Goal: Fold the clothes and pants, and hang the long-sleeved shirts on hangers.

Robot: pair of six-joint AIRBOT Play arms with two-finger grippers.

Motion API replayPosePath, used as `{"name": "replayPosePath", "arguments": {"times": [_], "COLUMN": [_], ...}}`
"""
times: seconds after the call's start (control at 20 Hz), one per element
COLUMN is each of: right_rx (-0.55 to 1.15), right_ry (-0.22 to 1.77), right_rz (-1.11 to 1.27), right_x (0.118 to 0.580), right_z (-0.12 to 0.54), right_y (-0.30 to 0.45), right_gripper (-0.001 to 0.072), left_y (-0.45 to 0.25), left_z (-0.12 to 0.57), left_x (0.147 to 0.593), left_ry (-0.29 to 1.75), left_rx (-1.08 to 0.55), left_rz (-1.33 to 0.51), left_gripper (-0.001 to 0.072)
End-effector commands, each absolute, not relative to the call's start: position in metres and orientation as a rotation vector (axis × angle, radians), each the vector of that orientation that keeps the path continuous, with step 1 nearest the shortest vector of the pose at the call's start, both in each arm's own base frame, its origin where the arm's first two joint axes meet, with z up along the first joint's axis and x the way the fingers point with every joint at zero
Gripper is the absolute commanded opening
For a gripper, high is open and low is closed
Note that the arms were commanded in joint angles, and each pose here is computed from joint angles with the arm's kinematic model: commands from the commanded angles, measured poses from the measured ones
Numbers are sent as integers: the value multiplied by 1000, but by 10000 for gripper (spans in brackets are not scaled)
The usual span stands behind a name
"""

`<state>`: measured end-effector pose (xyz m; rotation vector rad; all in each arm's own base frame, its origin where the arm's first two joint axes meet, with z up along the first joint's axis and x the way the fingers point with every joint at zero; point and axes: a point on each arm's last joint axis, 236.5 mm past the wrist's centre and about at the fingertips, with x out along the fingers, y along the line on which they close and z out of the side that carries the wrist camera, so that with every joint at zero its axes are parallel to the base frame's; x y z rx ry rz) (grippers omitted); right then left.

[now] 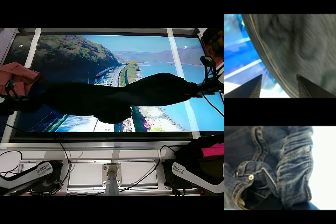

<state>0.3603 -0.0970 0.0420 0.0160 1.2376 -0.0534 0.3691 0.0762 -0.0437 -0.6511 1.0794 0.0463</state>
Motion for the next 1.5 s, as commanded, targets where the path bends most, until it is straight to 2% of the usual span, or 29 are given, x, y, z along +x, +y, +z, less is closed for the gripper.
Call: {"name": "replayPosePath", "arguments": {"times": [0.0,0.1,0.2,0.45,0.65,0.7,0.8,0.85,0.9,0.95,1.15,1.3,1.45], "right_rx": [62,99,104,134,136,137,140,145,157,177,273,246,171], "right_ry": [1305,1315,1316,1272,1281,1284,1288,1288,1285,1277,1183,1052,868], "right_rz": [-161,-196,-203,-185,-183,-182,-180,-177,-169,-157,-87,-89,-113], "right_x": [331,321,319,330,329,328,327,327,328,330,347,359,367], "right_z": [20,11,8,10,10,9,9,9,9,10,30,80,158], "right_y": [-138,-151,-154,-148,-147,-147,-146,-144,-142,-137,-112,-111,-115], "right_gripper": [32,32,32,33,33,33,33,33,33,33,33,33,32], "left_y": [92,102,109,98,84,87,101,105,104,102,102,114,131], "left_z": [-55,-61,-70,-105,-118,-117,-112,-109,-104,-96,-7,116,252], "left_x": [392,397,403,416,434,442,455,459,464,471,512,532,521], "left_ry": [996,976,961,973,940,905,829,805,790,769,597,363,82], "left_rx": [-686,-680,-683,-790,-786,-763,-736,-735,-753,-778,-805,-725,-632], "left_rz": [103,139,169,197,163,175,239,258,257,247,151,91,92], "left_gripper": [517,518,610,607,587,489,417,300,129,30,31,30,30]}}
